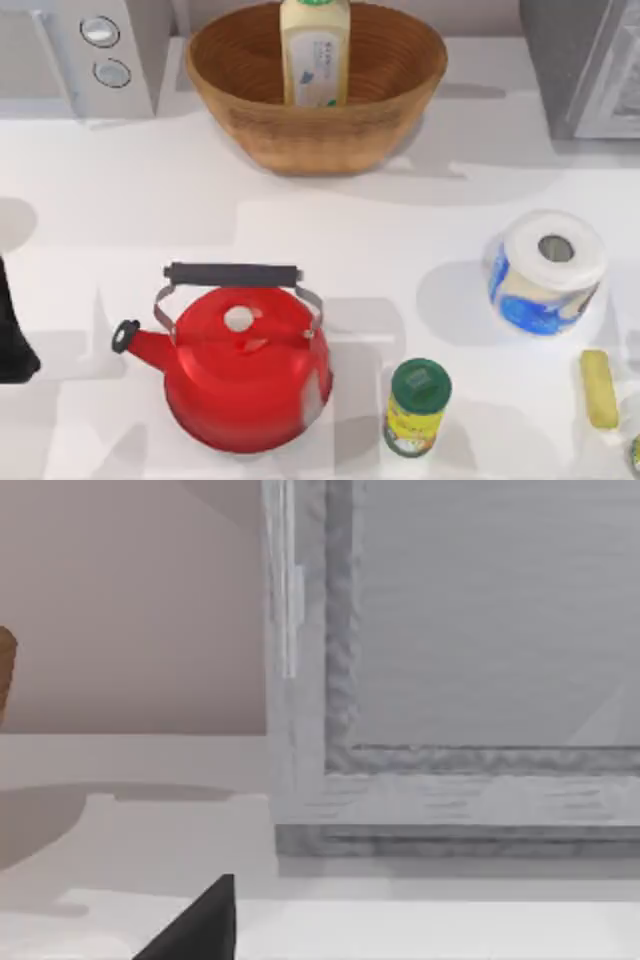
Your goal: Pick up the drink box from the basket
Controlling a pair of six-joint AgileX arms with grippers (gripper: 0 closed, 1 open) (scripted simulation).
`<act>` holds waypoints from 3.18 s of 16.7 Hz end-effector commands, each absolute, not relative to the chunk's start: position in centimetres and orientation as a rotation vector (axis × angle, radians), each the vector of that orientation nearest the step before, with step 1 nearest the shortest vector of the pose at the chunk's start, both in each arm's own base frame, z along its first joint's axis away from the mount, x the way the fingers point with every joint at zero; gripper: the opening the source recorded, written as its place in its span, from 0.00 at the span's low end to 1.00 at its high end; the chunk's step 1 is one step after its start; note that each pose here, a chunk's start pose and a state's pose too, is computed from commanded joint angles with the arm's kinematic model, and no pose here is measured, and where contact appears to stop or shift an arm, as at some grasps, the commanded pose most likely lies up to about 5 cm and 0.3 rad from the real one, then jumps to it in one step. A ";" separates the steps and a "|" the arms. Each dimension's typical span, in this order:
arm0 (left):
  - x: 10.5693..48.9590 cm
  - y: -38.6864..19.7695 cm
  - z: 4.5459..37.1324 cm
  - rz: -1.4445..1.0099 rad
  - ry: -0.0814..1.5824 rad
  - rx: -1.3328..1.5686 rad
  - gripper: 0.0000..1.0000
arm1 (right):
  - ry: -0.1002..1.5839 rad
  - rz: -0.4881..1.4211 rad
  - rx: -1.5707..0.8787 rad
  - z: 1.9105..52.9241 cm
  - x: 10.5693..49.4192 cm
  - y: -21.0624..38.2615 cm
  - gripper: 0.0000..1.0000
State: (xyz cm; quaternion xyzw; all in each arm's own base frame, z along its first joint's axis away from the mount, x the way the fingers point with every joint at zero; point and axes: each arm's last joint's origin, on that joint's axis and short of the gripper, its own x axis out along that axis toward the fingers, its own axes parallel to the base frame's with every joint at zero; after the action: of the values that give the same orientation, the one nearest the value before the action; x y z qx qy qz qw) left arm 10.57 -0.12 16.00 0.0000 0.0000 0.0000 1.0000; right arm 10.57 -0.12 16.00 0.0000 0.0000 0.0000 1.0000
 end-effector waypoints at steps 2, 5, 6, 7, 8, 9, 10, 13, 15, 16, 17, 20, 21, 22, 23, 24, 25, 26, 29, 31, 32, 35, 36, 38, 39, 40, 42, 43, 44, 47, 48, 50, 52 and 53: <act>10.6 -0.1 16.0 0.000 0.000 0.000 1.00 | 0.000 0.000 0.000 16.0 10.6 -0.1 1.00; 10.8 -0.3 16.7 0.002 0.020 -0.011 1.00 | 0.000 0.000 0.000 16.0 10.6 -0.1 1.00; 10.9 -0.4 17.3 0.002 0.027 -0.016 1.00 | 0.000 0.000 0.000 16.0 10.6 -0.1 1.00; 11.2 -0.5 18.1 0.002 0.034 -0.021 1.00 | 0.000 0.000 0.000 16.0 10.6 -0.1 1.00; 11.6 -0.7 19.1 0.001 0.041 -0.026 1.00 | 0.000 0.000 0.000 16.0 10.6 -0.1 1.00; 12.1 -0.9 20.2 0.000 0.046 -0.031 1.00 | 0.000 0.000 0.000 16.0 10.6 -0.1 1.00; 12.8 -1.3 21.4 -0.001 0.052 -0.036 1.00 | 0.000 0.000 0.000 16.0 10.6 -0.1 1.00; 16.1 -2.8 25.0 -0.005 0.070 -0.048 1.00 | 0.000 0.000 0.000 16.0 10.6 -0.1 1.00; 19.3 -4.5 27.0 -0.008 0.084 -0.052 1.00 | 0.000 0.000 0.000 16.0 10.6 -0.1 1.00; 21.1 -5.6 27.7 -0.010 0.091 -0.054 1.00 | 0.000 0.000 0.000 16.0 10.6 -0.1 1.00; 23.0 -6.9 28.2 -0.011 0.099 -0.055 1.00 | 0.000 0.000 0.000 16.0 10.6 -0.1 1.00; 28.6 -11.6 28.0 -0.015 0.122 -0.052 1.00 | 0.000 0.000 0.000 16.0 10.6 -0.1 1.00; 30.4 -13.4 27.4 -0.016 0.130 -0.049 1.00 | 0.000 0.000 0.000 16.0 10.6 -0.1 1.00; 31.9 -15.2 26.6 -0.016 0.139 -0.046 1.00 | 0.000 0.000 0.000 16.0 10.6 -0.1 1.00; 33.3 -17.0 25.6 -0.017 0.148 -0.042 1.00 | 0.000 0.000 0.000 16.0 10.6 -0.1 1.00; 34.5 -18.7 24.4 -0.017 0.157 -0.037 1.00 | 0.000 0.000 0.000 16.0 10.6 -0.1 1.00; 35.5 -20.4 23.1 -0.017 0.166 -0.032 1.00 | 0.000 0.000 0.000 16.0 10.6 -0.1 1.00; 36.3 -21.9 21.7 -0.017 0.175 -0.026 1.00 | 0.000 0.000 0.000 16.0 10.6 -0.1 1.00; 37.7 -25.3 18.2 -0.016 0.197 -0.011 1.00 | 0.000 0.000 0.000 16.0 10.6 -0.1 1.00; 38.1 -26.6 16.7 -0.015 0.205 -0.004 1.00 | 0.000 0.000 0.000 16.0 10.6 -0.1 1.00; 38.1 -26.8 16.3 -0.015 0.208 -0.002 1.00 | 0.000 0.000 0.000 16.0 10.6 -0.1 1.00; 38.1 -26.9 16.2 -0.015 0.209 -0.002 1.00 | 0.000 0.000 0.000 16.0 10.6 -0.1 1.00; 38.1 -26.9 16.2 -0.015 0.209 -0.002 1.00 | 0.000 0.000 0.000 16.0 10.6 -0.1 1.00; 38.2 -26.7 16.1 -0.012 0.212 0.001 1.00 | 0.000 0.000 0.000 16.0 10.6 -0.1 1.00; 38.5 -26.8 16.1 -0.013 0.210 -0.001 1.00 | 0.000 0.000 0.000 16.0 10.6 -0.1 1.00; 38.9 -26.9 16.1 -0.015 0.208 -0.002 1.00 | 0.000 0.000 0.000 16.0 10.6 -0.1 1.00; 40.0 -27.0 15.8 -0.015 0.208 -0.002 1.00 | 0.000 0.000 0.000 16.0 10.6 -0.1 1.00; 40.6 -27.1 15.7 -0.015 0.209 -0.002 1.00 | 0.000 0.000 0.000 16.0 10.6 -0.1 1.00; 41.2 -27.1 15.5 -0.015 0.209 -0.002 1.00 | 0.000 0.000 0.000 16.0 10.6 -0.1 1.00; 42.7 -27.0 15.2 -0.015 0.209 -0.002 1.00 | 0.000 0.000 0.000 16.0 10.6 -0.1 1.00; 43.0 -27.0 15.1 -0.015 0.209 -0.002 1.00 | 0.000 0.000 0.000 16.0 10.6 -0.1 1.00; 43.0 -27.0 15.1 -0.015 0.209 -0.002 1.00 | 0.000 0.000 0.000 16.0 10.6 -0.1 1.00; 43.0 -27.0 15.1 -0.015 0.209 -0.002 1.00 | 0.000 0.000 0.000 16.0 10.6 -0.1 1.00; 43.0 -27.0 15.1 -0.015 0.209 -0.002 0.92 | 0.000 0.000 0.000 16.0 10.6 -0.1 1.00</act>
State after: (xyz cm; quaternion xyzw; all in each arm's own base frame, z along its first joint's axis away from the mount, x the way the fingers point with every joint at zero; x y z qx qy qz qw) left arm 43.02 -27.01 15.12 -0.0008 0.1042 -0.0074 0.9945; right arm 10.57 -0.12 16.00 0.0000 0.0000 0.0000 1.0000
